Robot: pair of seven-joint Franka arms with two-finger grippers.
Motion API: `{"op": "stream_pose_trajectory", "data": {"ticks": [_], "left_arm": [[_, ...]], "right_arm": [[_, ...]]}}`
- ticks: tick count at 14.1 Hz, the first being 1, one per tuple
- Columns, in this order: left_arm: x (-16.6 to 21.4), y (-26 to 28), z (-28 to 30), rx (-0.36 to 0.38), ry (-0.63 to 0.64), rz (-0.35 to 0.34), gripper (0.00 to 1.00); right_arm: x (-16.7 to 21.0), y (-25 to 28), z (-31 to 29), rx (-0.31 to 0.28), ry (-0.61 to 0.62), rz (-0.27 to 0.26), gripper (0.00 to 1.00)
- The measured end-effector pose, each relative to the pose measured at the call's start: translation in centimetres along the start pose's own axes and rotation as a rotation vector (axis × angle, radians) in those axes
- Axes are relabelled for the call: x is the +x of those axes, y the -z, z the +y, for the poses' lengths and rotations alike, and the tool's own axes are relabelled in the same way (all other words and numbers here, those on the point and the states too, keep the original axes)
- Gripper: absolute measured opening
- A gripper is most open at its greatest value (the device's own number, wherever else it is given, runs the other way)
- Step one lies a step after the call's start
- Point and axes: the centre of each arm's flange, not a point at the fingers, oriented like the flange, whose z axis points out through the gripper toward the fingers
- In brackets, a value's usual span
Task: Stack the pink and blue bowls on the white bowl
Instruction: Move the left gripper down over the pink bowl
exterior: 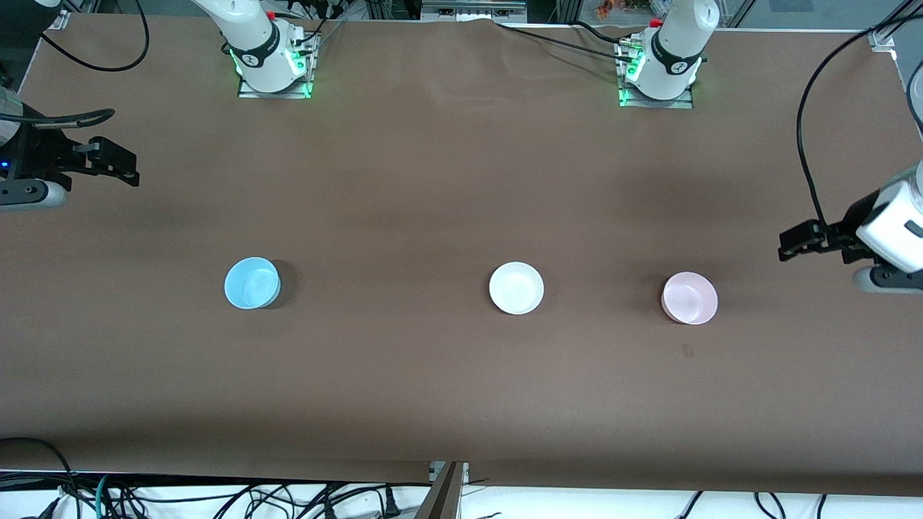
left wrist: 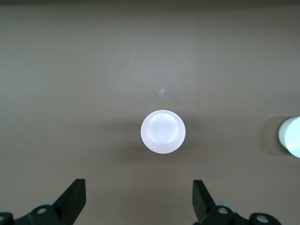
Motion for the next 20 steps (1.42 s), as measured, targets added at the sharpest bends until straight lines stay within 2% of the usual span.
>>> {"op": "stream_pose_trajectory", "data": {"ticks": [5,8,13,20], "left_arm": [[3.2,-9.1,-2.7,-0.005,0.037,-0.048,1.0],[4.3,-15.4,-2.2,-0.008,0.028,-0.026,1.0],[2.9,-23.1,-1.9,-0.01,0.025,0.011,1.0],[-0.2,-29.4,-2.4,-0.011,0.037,0.056,1.0]], "right_arm": [[0.0,0.0,0.0,0.0,0.0,0.0,1.0],[0.0,0.0,0.0,0.0,0.0,0.0,1.0],[0.0,0.0,0.0,0.0,0.0,0.0,1.0],[0.0,0.0,0.0,0.0,0.0,0.0,1.0]]}}
